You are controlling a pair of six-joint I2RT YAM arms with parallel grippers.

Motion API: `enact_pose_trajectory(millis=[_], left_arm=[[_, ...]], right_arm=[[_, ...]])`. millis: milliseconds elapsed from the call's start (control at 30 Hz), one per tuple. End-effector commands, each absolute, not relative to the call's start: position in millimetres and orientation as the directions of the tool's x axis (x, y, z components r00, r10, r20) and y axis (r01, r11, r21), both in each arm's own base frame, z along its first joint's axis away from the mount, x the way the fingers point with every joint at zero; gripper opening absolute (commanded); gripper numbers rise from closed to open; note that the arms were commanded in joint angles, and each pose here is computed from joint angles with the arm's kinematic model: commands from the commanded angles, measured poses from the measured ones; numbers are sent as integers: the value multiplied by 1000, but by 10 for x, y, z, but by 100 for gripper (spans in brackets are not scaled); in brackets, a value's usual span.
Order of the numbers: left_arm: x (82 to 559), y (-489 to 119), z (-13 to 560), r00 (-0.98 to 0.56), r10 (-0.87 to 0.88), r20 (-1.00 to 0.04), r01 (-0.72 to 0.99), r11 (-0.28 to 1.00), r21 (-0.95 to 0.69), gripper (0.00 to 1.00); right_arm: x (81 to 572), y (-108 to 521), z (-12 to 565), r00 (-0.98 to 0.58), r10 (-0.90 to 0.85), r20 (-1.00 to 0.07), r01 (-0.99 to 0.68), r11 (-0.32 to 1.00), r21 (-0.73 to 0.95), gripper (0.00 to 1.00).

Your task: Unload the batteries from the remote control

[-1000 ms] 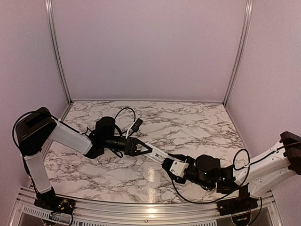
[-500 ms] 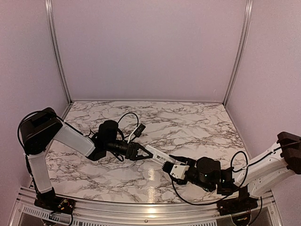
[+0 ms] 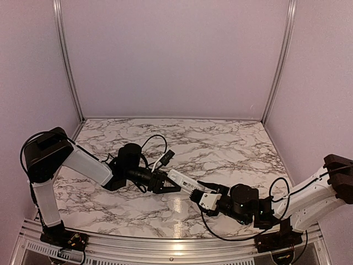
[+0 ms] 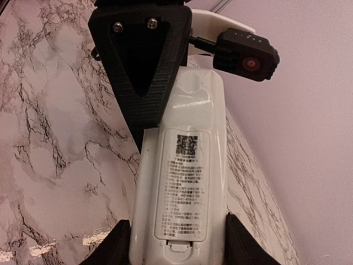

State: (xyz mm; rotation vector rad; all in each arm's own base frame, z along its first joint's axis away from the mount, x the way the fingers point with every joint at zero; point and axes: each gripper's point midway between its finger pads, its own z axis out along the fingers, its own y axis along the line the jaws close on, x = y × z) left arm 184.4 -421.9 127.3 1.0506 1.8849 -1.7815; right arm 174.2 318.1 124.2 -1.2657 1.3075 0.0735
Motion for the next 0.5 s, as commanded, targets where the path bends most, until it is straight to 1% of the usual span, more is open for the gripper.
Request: enact_pose_trajectory(millis=[0, 67, 167, 367, 467], left_arm=[[1785, -4207, 1445, -630, 268, -729, 734, -102, -671, 51], [1784, -4194, 1458, -629, 263, -731, 737, -96, -669, 53], [1806, -4185, 1448, -630, 264, -730, 743, -71, -666, 53], [1831, -4208, 1394, -633, 274, -724, 741, -60, -669, 43], [1854, -4230, 1350, -641, 282, -714, 734, -49, -677, 41]], right_arm=[[1713, 3265, 1272, 361, -568, -739, -672, 391, -629, 0], [1720, 3276, 1228, 353, -581, -733, -676, 383, -630, 0], [1729, 3281, 1180, 347, -595, -725, -677, 376, -633, 0], [1727, 3286, 1199, 351, -590, -728, -676, 379, -632, 0], [1726, 3284, 1187, 347, -592, -727, -679, 376, -631, 0]])
